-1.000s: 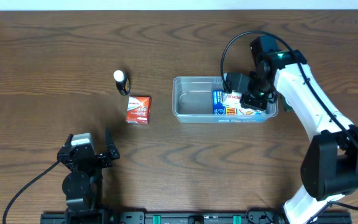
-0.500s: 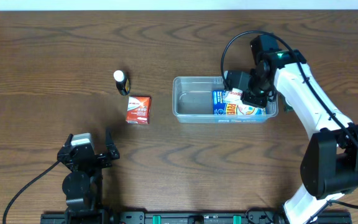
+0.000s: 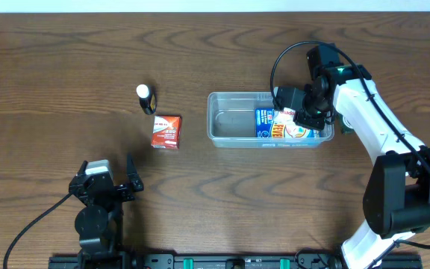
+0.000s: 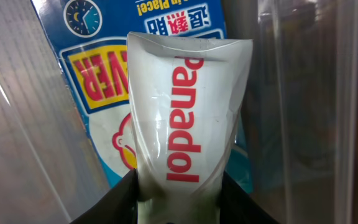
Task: Pack container
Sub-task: 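Lift the Panadol box and carry it over the container, then lower the Panadol box into the container beside the Kool Fever box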
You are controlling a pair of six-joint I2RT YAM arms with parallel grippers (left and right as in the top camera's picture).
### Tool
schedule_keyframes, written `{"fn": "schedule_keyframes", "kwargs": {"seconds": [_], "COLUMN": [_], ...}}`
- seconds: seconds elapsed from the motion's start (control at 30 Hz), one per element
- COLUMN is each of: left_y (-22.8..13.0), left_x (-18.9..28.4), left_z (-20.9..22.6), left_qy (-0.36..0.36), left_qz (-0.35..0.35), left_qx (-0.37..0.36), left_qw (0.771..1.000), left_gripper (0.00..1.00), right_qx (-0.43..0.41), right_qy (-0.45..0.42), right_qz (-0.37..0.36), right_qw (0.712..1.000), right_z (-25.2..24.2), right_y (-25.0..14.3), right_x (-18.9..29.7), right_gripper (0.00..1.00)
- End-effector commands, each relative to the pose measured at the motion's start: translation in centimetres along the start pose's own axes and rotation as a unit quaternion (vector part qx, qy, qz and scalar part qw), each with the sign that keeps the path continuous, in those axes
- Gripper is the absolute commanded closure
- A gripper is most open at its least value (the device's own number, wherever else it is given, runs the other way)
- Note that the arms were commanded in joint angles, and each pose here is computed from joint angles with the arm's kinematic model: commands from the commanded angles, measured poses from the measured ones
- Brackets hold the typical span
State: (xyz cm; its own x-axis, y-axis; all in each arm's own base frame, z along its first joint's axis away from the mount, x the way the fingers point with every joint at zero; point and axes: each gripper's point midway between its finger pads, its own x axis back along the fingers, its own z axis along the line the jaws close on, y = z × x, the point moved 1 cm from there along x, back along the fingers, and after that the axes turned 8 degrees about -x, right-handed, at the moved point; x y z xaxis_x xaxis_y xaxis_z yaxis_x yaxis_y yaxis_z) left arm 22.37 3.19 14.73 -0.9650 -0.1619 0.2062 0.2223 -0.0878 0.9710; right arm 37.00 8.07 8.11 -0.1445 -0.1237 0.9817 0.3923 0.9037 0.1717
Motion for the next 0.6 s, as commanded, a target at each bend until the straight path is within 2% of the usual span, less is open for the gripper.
{"fn": "schedule_keyframes", "kwargs": {"seconds": [0.0, 0.33, 0.43, 0.57], "left_y": [-1.3, -1.3, -1.3, -1.3], "left_x": [-0.3, -0.3, -0.3, -0.3], "left_z": [-0.2, -0.2, -0.2, -0.2], "left_qy": [-0.004, -0.004, -0.004, -0.004], "left_qz": [0.014, 0.014, 0.014, 0.014], "left_qx": [-0.007, -0.007, -0.007, -0.007], "left_qw": [1.000, 1.000, 1.000, 1.000], "left_gripper": [0.02, 0.02, 0.02, 0.02], "right_qx": [0.024, 0.040, 0.039, 0.041], "right_qy": [-0.001, -0.015, -0.013, -0.017], "right_qz": [-0.003, -0.010, -0.014, -0.028], "right_qw": [1.000, 0.999, 0.999, 0.999], "right_z": [-0.3, -1.1, -1.1, -1.3], "right_y": [-0.2, -0.2, -0.1, 0.4], "right_x": [-0.4, -0.4, -0.4, -0.5], "right_gripper": [0.64, 0.64, 0.58, 0.55]}}
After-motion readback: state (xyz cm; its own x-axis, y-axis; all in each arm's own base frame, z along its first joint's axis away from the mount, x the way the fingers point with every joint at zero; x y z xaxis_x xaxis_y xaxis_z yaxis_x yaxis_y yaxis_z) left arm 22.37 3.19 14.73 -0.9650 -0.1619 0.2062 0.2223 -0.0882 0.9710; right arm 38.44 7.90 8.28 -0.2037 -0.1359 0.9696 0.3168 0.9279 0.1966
